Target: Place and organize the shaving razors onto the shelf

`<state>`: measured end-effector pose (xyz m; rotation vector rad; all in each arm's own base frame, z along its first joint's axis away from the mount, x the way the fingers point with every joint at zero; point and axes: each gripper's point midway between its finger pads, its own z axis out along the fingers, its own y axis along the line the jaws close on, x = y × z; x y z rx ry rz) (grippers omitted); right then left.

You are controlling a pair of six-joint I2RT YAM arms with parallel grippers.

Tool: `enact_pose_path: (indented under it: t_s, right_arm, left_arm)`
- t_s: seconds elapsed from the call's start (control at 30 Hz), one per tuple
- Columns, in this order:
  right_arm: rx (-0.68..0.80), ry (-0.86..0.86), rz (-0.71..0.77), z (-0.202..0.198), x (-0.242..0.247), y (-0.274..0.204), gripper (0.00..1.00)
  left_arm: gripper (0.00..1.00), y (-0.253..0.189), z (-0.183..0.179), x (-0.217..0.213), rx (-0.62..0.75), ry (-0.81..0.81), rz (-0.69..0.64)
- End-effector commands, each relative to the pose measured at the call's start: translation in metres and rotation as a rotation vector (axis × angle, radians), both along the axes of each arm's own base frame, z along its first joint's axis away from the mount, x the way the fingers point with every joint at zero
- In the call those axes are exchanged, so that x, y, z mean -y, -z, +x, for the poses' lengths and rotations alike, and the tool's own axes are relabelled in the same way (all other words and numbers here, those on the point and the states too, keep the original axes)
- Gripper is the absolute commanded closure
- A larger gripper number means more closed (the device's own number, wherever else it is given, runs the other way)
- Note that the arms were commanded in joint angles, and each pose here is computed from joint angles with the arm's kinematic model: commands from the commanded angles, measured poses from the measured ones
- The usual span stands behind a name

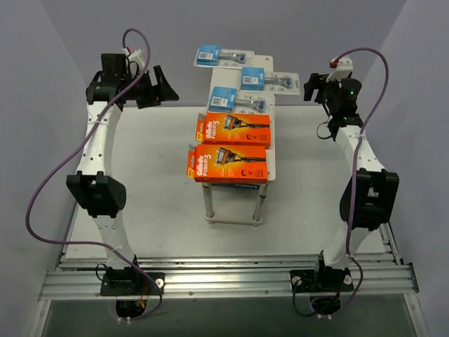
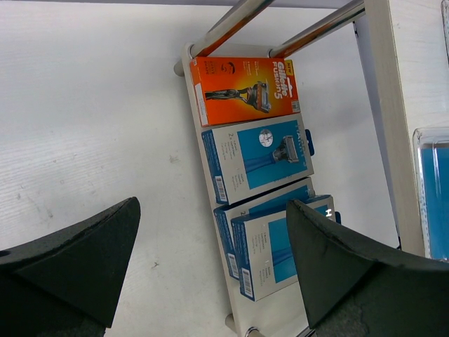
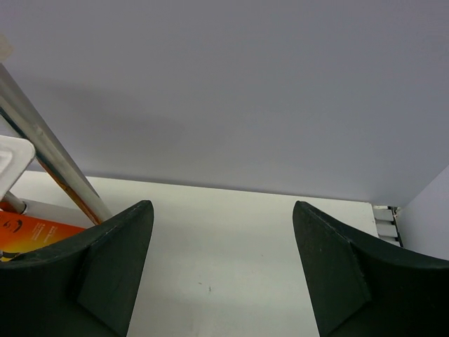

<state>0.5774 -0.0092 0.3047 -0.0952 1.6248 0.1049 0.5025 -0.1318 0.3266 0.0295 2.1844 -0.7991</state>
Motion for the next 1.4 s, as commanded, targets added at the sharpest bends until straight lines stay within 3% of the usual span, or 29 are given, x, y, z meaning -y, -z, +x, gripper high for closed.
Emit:
enact_pose_path:
  t_s: [0.0,1.37]
  right_arm:
    - [0.096,-0.048,-0.008,0.005,-0.018,-0.038,0.24]
    - [0.064,-0.158,-0.019,0.02,-0.096,-0.033,0.24]
  left_arm:
    - [0.06,-0.008,0.0,0.006,0.035,0.027,-0.004]
    - [0.06,-0.004,-0.004,0.016,0.026,0.052,0.0]
